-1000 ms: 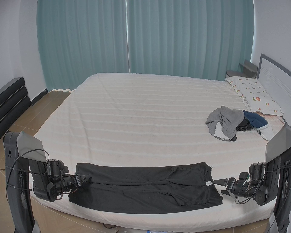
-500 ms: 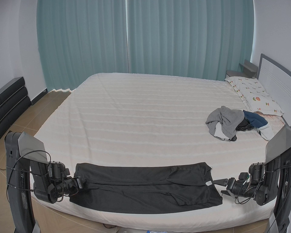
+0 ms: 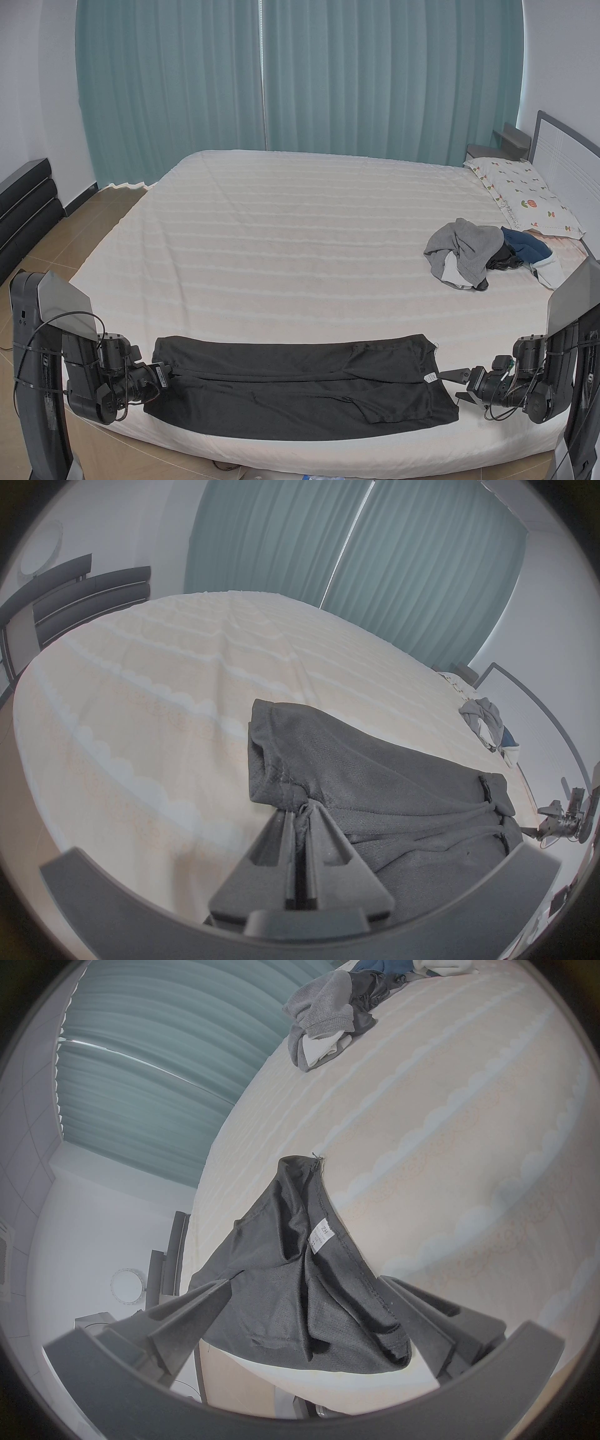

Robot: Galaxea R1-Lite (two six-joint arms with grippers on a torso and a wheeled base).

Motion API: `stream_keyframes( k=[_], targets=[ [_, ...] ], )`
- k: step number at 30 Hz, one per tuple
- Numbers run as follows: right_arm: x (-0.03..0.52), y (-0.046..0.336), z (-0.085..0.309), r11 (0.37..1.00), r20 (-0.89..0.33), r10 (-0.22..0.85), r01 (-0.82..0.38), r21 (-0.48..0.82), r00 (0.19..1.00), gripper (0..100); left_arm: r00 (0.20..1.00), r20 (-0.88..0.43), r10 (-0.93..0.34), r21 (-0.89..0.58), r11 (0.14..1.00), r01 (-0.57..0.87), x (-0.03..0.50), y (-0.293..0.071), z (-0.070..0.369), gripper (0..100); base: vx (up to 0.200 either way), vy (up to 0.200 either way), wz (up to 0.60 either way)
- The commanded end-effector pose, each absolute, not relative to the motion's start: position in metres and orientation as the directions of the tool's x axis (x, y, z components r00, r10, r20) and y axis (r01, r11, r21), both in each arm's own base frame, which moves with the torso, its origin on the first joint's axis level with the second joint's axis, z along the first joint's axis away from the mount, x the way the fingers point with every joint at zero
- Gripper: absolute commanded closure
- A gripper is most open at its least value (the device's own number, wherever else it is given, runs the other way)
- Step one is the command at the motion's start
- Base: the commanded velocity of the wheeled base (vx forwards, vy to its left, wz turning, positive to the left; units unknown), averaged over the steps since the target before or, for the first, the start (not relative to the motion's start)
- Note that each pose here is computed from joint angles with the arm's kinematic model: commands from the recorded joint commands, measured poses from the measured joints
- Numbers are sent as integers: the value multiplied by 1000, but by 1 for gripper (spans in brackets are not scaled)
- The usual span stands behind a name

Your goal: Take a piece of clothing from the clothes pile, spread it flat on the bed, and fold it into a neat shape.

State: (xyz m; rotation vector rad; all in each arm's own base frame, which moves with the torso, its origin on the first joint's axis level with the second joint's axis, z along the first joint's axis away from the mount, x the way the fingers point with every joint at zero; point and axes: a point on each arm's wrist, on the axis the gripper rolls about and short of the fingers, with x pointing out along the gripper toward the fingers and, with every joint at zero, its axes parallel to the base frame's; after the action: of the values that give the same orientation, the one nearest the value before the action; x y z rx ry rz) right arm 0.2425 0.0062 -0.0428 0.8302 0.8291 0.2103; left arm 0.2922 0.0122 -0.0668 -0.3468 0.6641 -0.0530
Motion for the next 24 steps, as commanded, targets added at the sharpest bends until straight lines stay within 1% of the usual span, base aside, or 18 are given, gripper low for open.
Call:
stream_keyframes(
  k=[1,3,9,20,24],
  targets=[
    [243,6,-42,675,-559,469,131,726,684,0,784,-600,-159,-334,941,-65,291,12,-68,100,0,0,0],
    [243,6,-42,674,-558,470,130,727,684,0,785,-599,-159,-335,940,-65,291,12,-68,100,0,0,0],
    [244,6,-42,674,-557,470,129,727,684,0,791,-592,-157,-334,940,-63,294,13,-68,100,-200,0,0],
    [243,6,-42,674,-558,471,129,727,683,0,799,-582,-153,-336,940,-65,298,14,-69,100,0,0,0],
    [244,6,-42,675,-558,470,129,726,684,0,812,-564,-149,-381,920,-96,303,15,-66,100,0,0,0]
  ],
)
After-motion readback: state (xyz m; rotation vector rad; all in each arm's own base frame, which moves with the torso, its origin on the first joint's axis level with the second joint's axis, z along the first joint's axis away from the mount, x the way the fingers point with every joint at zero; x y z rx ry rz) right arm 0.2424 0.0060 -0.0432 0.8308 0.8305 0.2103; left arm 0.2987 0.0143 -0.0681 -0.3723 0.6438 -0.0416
